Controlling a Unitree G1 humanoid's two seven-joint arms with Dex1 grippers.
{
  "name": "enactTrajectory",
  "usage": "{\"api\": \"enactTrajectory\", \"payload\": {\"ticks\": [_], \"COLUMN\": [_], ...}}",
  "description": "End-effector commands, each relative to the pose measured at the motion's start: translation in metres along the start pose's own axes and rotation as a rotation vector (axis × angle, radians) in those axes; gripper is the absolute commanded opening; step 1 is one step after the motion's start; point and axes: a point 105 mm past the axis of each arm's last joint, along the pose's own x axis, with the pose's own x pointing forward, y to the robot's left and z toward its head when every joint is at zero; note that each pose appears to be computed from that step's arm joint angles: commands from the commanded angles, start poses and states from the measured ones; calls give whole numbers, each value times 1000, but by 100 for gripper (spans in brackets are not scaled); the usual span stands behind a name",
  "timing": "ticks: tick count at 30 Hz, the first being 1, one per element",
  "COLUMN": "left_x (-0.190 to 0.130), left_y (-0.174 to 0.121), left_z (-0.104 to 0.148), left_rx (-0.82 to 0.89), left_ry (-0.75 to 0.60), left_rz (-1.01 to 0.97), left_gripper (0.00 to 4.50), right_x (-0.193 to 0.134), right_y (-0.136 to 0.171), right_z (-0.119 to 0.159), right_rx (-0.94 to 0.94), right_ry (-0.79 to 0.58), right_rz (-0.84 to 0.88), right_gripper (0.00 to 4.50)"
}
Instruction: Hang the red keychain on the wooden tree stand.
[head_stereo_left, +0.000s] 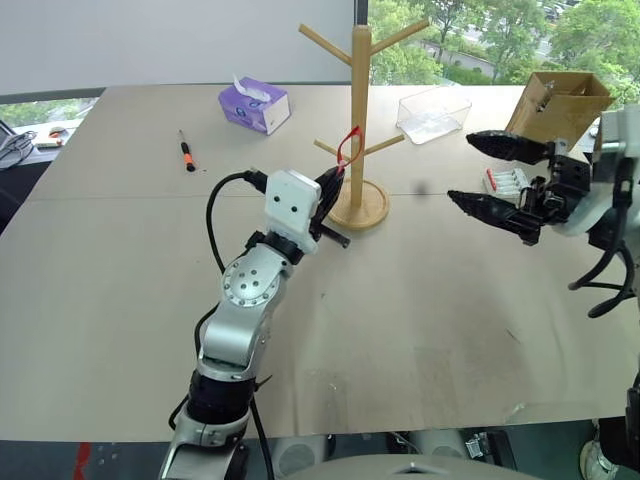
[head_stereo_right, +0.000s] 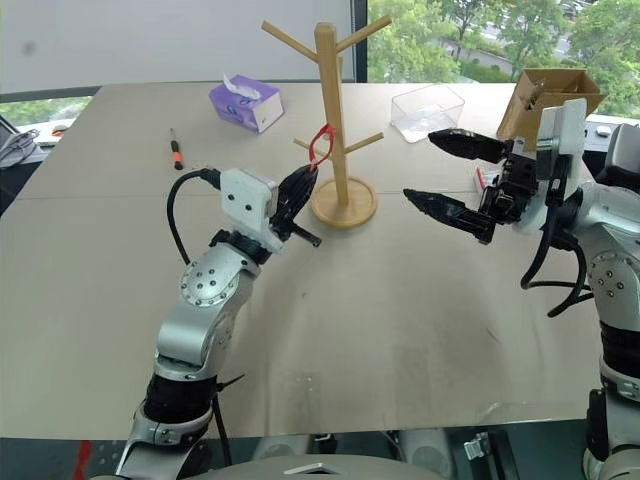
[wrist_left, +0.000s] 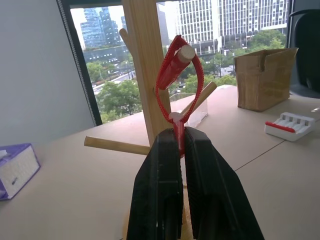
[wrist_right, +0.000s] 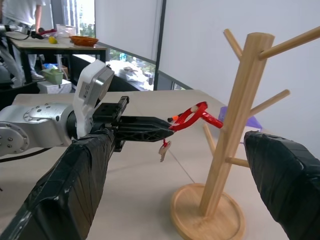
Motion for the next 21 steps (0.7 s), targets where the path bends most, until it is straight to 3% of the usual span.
{"api": "enactTrajectory", "payload": {"ticks": [1,9,13,14,15,20,21], "left_x": [7,29,31,30,30,26,23], "left_y": [-3,-6,-6,-6,-6,-2,-1], "left_z": [13,24,25,25,24,18,16], "left_rx": [11,-36,-37,-36,-34,-42,-55], "left_ry": [-58,-110,-115,-116,-114,-93,-90], "left_rz": [9,50,55,54,53,69,70], "left_gripper": [8,8,126,185,206,437,437], "right_x": [-2,-1,-1,-1,-1,-2,-3], "right_y": [3,4,4,3,3,2,1], "right_z": [12,11,11,11,11,7,5], "right_rx": [-60,-70,-71,-71,-71,-60,-55], "right_ry": [-25,-27,-24,-23,-22,-14,-11], "right_rz": [-6,-15,-17,-17,-18,-33,-43], "right_gripper": [450,450,450,450,450,450,450]}}
